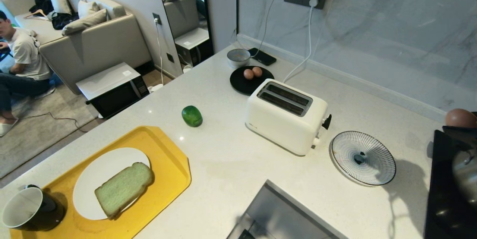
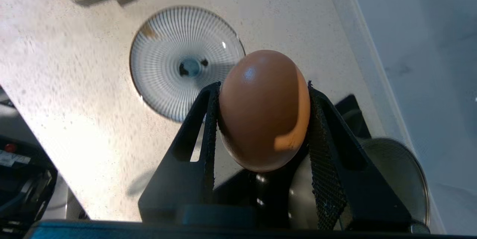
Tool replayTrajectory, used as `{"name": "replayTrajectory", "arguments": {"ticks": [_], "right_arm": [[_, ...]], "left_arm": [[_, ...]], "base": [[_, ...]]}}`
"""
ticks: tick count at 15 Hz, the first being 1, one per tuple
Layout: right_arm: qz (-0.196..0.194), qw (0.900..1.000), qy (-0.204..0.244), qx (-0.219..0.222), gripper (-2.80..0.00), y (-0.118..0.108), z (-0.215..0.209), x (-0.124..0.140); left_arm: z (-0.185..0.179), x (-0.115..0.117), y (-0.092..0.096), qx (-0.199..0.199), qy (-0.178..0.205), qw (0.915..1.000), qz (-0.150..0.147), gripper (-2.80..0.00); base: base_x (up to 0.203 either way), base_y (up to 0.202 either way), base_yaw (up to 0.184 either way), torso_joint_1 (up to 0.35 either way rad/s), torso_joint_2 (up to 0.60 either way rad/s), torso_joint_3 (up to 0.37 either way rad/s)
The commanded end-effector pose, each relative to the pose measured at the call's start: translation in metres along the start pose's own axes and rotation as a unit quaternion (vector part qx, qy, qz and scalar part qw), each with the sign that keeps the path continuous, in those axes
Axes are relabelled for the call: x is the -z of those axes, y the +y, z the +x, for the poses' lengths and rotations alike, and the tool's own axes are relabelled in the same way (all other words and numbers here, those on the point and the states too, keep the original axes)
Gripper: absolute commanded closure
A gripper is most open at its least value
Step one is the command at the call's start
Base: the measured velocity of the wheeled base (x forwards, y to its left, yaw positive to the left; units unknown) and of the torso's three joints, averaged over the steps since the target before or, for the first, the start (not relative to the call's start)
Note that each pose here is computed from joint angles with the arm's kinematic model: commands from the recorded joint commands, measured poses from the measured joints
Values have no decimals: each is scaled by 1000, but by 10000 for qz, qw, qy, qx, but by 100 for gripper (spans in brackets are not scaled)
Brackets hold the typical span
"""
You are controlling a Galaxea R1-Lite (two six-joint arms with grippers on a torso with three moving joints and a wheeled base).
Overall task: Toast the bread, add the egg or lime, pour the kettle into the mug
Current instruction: Put the egg in the bowl
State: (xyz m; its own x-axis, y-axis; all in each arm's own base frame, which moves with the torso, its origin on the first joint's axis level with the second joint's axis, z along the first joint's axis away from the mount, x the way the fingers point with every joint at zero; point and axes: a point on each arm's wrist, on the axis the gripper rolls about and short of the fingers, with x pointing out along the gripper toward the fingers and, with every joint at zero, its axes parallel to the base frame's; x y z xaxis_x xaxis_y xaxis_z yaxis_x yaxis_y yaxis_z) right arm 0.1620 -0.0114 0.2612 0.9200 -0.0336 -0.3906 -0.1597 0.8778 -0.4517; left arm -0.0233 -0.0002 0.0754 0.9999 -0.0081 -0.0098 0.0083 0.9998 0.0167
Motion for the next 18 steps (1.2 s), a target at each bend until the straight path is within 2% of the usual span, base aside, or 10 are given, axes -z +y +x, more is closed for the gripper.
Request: {"name": "replayTrajectory", "arguments": {"ticks": [1,18], "right_arm": [[-23,10000,14,-24,0,1,1,1],[-39,10000,-16,-47,0,2,0,1]], "left_arm": [[0,0,0,-2,-3,10000,0,0],[0,0,0,-2,-3,10000,0,0]], "base": [[-10,-13,105,1,-2,8],[-1,-8,172,2,2,1]]}}
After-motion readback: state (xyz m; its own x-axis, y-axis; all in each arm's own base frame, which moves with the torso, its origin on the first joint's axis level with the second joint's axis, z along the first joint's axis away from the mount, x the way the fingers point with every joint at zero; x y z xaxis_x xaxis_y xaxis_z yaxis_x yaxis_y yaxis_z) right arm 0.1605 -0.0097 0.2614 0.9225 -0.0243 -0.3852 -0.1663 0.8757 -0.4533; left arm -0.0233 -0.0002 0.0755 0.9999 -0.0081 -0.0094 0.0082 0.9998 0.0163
